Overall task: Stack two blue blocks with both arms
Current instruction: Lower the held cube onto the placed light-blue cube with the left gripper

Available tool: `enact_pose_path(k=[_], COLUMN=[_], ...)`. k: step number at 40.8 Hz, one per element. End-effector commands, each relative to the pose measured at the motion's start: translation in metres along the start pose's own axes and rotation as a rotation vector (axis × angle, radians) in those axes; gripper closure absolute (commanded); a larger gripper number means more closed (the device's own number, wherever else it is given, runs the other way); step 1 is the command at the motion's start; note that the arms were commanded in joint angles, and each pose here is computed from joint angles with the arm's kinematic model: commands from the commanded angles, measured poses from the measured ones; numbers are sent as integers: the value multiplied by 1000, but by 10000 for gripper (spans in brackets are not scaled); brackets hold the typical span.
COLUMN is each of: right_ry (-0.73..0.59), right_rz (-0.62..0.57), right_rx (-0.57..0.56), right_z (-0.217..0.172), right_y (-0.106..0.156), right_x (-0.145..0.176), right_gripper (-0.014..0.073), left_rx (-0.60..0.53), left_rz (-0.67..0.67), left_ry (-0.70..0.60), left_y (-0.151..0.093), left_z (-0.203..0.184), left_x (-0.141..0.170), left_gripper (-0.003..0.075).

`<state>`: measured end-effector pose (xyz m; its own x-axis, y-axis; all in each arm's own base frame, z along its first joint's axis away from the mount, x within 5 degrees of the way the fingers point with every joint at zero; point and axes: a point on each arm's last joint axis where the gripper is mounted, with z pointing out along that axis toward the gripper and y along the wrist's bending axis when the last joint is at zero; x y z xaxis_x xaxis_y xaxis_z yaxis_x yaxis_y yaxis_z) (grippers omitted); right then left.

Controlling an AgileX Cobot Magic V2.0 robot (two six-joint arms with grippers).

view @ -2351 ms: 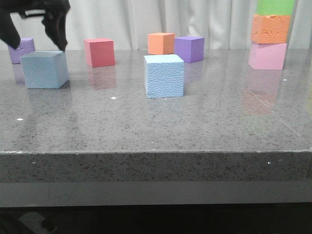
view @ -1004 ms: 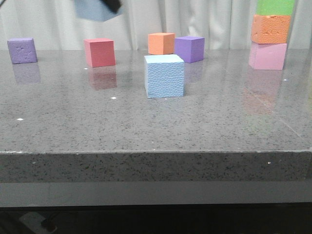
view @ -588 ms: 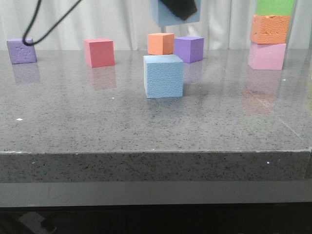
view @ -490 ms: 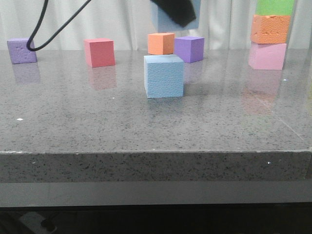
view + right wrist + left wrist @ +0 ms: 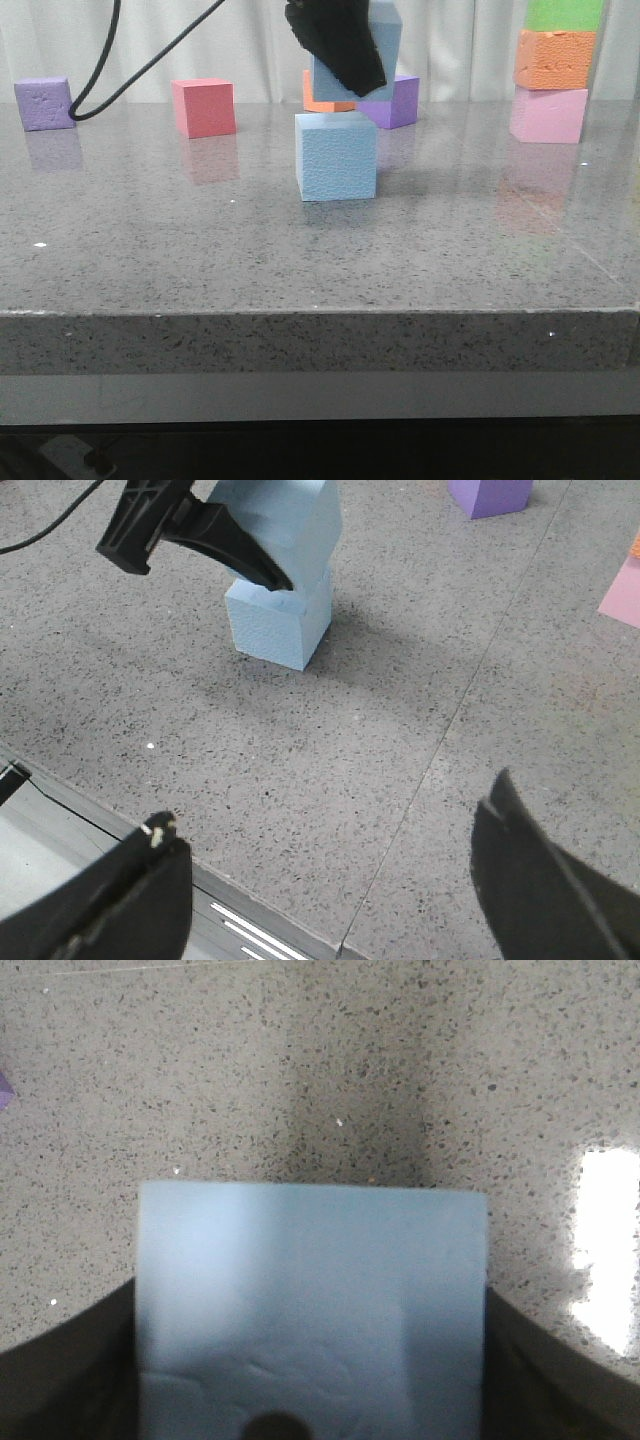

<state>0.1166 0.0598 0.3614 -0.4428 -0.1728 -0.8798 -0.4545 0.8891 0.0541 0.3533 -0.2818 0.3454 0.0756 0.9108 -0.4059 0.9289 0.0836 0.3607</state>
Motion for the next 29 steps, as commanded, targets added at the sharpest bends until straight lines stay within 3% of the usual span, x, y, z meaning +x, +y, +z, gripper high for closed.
enact_pose_path(k=[1, 29], right_ry=[-89, -89], right_rz=[-2, -2], right_rx=[4, 4], right_z=[-5, -5], right_y=[0, 0], right_x=[-12, -12], right_gripper=[11, 11], left_rx=[-93, -56], left_rz=[-1, -45], left_ry=[-78, -91], left_y=[9, 10], left_z=[-35, -26], left_x=[-5, 3], left_gripper=[370, 370])
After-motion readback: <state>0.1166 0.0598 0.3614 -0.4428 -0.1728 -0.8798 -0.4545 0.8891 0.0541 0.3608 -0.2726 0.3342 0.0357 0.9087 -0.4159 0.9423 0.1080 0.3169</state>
